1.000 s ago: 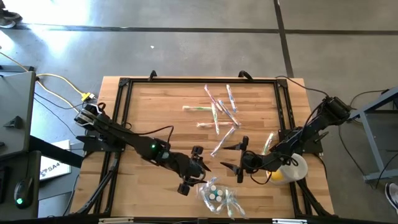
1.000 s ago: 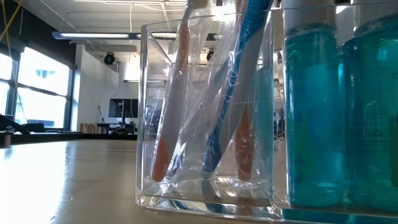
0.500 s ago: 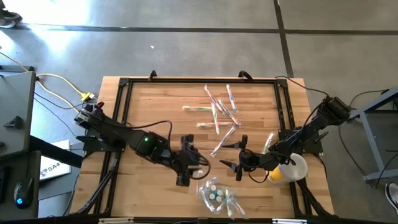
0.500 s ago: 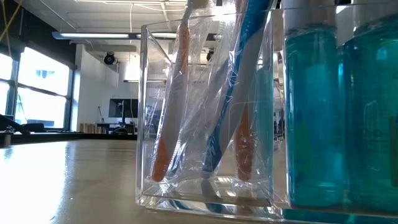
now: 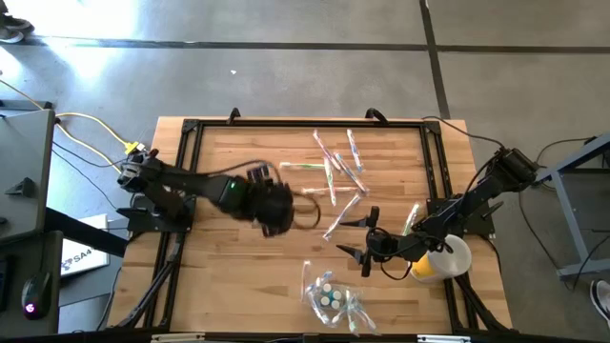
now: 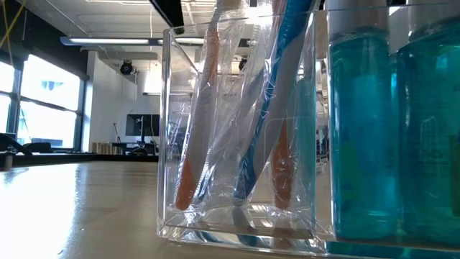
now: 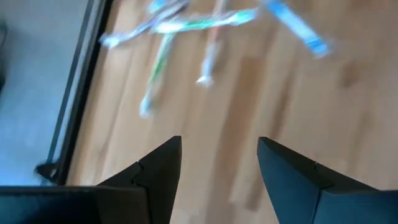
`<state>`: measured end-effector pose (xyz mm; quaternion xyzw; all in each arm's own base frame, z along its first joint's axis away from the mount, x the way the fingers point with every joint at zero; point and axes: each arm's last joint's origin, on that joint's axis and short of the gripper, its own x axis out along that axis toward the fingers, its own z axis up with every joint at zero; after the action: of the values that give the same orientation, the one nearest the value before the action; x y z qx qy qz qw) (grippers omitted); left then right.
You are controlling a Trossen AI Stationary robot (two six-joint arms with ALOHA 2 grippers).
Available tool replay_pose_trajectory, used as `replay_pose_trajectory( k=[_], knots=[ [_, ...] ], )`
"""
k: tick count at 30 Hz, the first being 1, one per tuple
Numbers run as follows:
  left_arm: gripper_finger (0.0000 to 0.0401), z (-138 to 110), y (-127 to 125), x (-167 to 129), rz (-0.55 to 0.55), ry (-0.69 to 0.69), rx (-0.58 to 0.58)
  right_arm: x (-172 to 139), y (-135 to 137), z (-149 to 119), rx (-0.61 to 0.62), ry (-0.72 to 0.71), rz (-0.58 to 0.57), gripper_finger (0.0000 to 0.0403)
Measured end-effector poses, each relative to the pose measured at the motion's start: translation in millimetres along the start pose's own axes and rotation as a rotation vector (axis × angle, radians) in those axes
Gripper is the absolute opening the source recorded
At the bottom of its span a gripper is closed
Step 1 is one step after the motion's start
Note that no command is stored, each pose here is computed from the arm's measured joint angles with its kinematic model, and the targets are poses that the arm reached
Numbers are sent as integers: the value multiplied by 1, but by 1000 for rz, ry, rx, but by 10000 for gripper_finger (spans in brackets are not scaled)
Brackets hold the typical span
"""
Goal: Pick & Place toothbrushing station
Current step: Put the green toothbrush into the transparent organizer
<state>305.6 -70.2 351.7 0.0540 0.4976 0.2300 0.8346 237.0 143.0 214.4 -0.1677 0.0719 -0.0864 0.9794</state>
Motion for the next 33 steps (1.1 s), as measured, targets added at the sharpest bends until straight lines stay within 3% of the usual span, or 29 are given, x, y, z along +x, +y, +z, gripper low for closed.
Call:
replay_pose_trajectory(
  k=[9,15,18,23,33],
  knots=[
    [203,17,75,45,20,153,-37,0,0,0,0,0,0,276],
    [203,27,121,83,-62,154,-62,0,0,0,5,3,1,276],
    [203,20,138,106,-124,190,-82,0,0,-1,19,5,5,276],
    [203,-2,152,145,-207,235,-53,0,0,-2,11,14,7,276],
    [203,-43,152,198,-184,241,-52,1,0,-2,12,15,18,276]
  ],
)
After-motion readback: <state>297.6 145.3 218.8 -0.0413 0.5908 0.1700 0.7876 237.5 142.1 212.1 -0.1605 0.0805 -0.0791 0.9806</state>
